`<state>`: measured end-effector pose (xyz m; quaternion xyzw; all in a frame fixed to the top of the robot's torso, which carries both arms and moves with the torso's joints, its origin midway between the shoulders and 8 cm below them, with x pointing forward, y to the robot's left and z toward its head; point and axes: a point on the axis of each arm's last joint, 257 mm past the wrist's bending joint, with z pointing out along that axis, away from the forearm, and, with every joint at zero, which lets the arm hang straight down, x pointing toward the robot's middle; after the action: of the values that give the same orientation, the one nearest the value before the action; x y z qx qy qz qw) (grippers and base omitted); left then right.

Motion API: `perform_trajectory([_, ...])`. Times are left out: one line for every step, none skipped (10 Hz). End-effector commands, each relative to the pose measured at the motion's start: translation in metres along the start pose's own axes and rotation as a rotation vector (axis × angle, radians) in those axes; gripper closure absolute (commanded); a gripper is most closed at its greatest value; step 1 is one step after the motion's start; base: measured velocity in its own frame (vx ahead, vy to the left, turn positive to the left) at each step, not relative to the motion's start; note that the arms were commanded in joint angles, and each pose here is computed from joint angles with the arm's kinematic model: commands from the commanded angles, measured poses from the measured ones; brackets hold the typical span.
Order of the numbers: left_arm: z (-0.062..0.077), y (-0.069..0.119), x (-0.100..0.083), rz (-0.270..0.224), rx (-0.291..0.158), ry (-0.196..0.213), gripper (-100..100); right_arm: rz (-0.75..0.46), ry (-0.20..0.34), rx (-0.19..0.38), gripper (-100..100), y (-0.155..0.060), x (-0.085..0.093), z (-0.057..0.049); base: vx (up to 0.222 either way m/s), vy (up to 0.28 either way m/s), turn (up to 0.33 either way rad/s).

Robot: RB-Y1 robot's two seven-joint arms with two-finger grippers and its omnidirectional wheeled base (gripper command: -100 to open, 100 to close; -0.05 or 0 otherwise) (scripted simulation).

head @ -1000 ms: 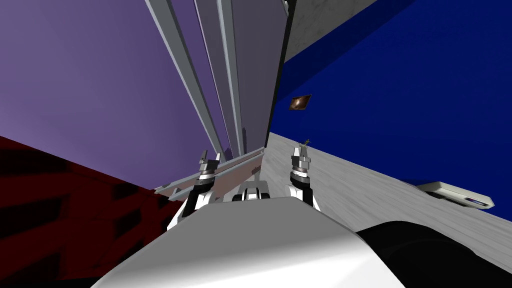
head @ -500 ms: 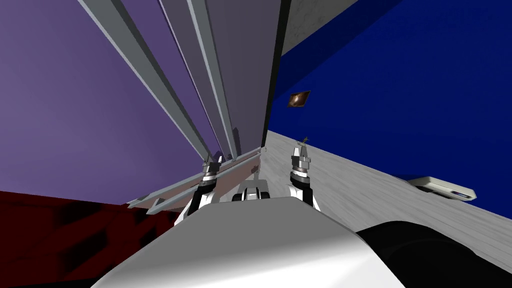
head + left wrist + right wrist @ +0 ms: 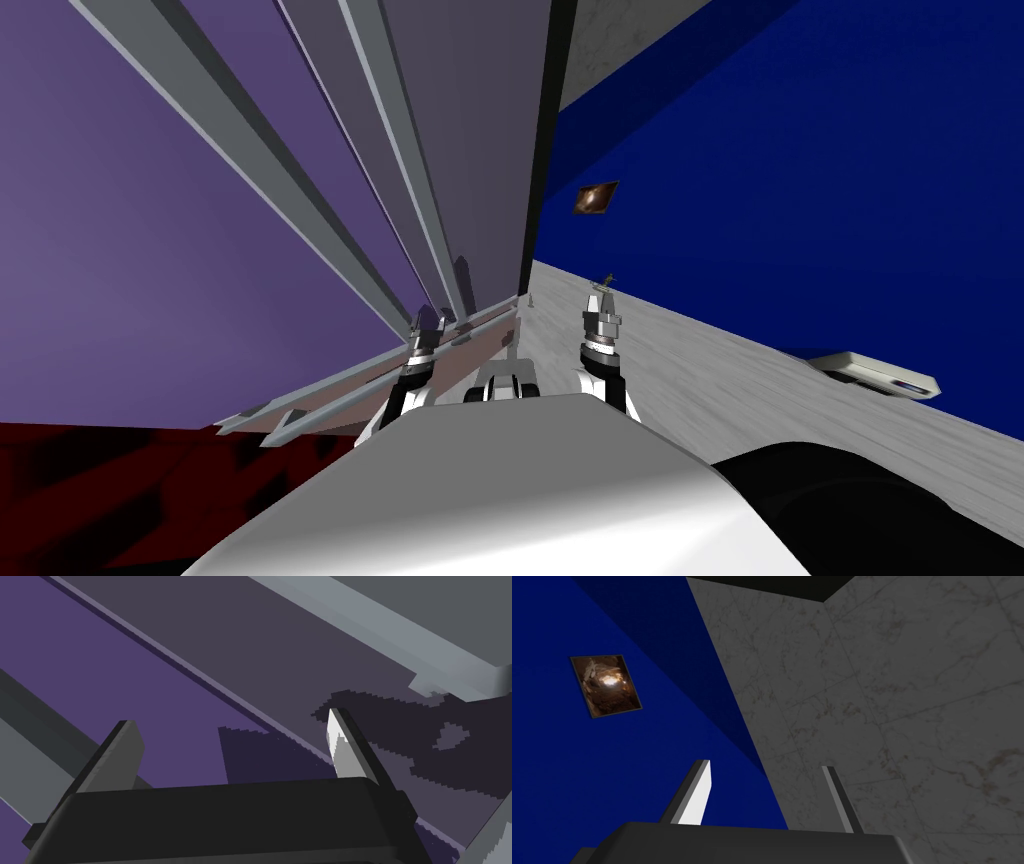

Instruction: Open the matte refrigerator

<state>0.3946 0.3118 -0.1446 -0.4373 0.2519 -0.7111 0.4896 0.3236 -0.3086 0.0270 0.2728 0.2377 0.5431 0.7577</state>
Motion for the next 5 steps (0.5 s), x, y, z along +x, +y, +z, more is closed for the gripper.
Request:
perform_trajectory([-0.009, 0.011, -0.015, -0.039, -0.012, -0.010, -100, 0.000, 0.000, 0.000, 0, 0.000, 0.000, 0.000, 0.067, -0.097, -0.021])
perform_trajectory([-0.011, 0.015, -0.018, -0.036, -0.020, -0.016, -100, 0.000, 0.000, 0.000, 0, 0.000, 0.000, 0.000, 0.047, -0.067, -0.008])
perform_trajectory([-0.015, 0.019, -0.025, -0.048, -0.027, -0.021, -100, 0.000, 0.000, 0.000, 0, 0.000, 0.000, 0.000, 0.031, -0.050, -0.005])
perform_trajectory([-0.017, 0.021, -0.030, -0.060, -0.027, -0.022, -100, 0.000, 0.000, 0.000, 0, 0.000, 0.000, 0.000, 0.036, -0.059, -0.004])
perform_trajectory([-0.020, 0.024, -0.033, -0.057, -0.036, -0.029, -100, 0.000, 0.000, 0.000, 0, 0.000, 0.000, 0.000, 0.025, -0.048, -0.001])
